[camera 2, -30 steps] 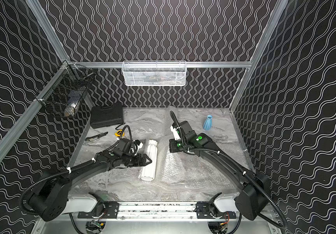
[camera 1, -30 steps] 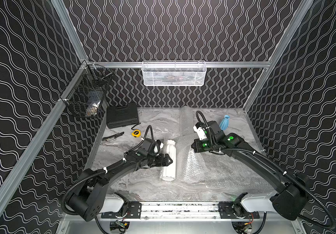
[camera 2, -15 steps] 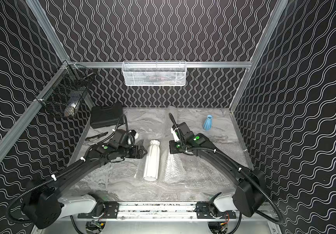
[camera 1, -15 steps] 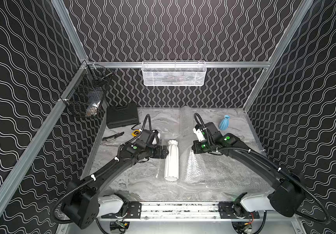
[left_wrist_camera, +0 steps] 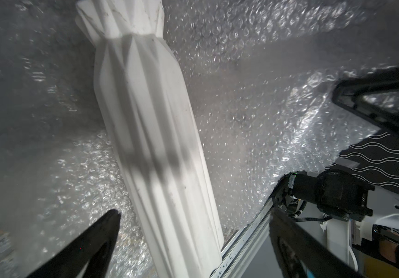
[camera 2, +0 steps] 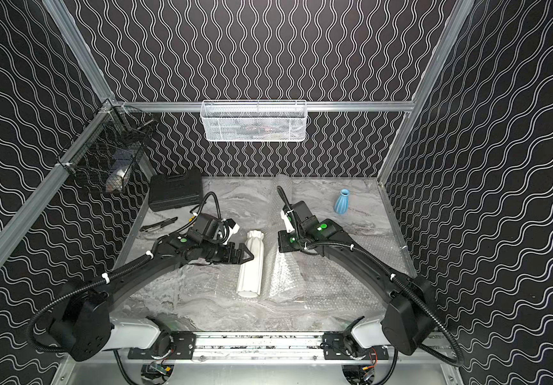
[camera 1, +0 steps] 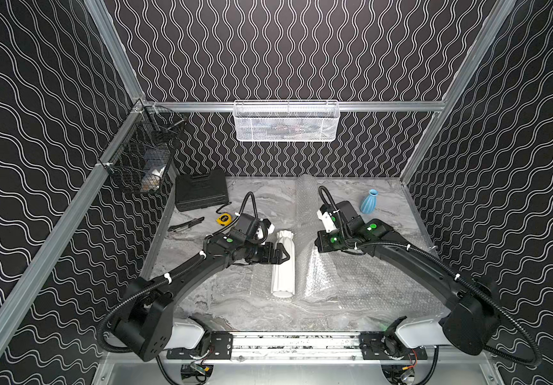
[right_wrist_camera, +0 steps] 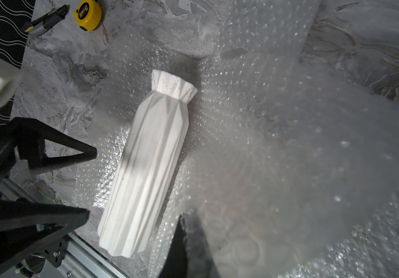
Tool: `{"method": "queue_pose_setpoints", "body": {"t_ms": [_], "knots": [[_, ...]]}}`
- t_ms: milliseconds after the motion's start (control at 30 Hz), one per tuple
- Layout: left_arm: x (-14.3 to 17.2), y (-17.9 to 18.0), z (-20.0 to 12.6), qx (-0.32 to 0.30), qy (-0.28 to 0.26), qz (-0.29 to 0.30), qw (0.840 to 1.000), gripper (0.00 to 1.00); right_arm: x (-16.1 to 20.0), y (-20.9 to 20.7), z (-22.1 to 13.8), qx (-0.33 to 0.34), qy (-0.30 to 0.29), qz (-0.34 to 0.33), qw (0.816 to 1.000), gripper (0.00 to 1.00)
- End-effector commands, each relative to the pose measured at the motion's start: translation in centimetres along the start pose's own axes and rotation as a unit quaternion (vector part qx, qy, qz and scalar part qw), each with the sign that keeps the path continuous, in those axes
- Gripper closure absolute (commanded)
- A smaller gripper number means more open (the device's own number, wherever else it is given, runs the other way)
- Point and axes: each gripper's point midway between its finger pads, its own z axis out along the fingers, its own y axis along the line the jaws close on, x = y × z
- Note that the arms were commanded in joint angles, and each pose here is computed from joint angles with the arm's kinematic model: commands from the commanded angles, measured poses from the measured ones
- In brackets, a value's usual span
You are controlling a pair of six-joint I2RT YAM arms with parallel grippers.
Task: Unwrap the vase from the bubble wrap
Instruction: Pick up the vase from the bubble wrap.
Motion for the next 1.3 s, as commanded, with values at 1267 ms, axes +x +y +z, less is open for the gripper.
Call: {"method": "queue_pose_setpoints", "body": {"t_ms": [1267], "knots": [[3.5,2.5,7.6,0.004,0.057,-0.073,0.996,0.03,0.0,0.3,1.3,-0.012,0.004,0.0,1.0,0.98]]}}
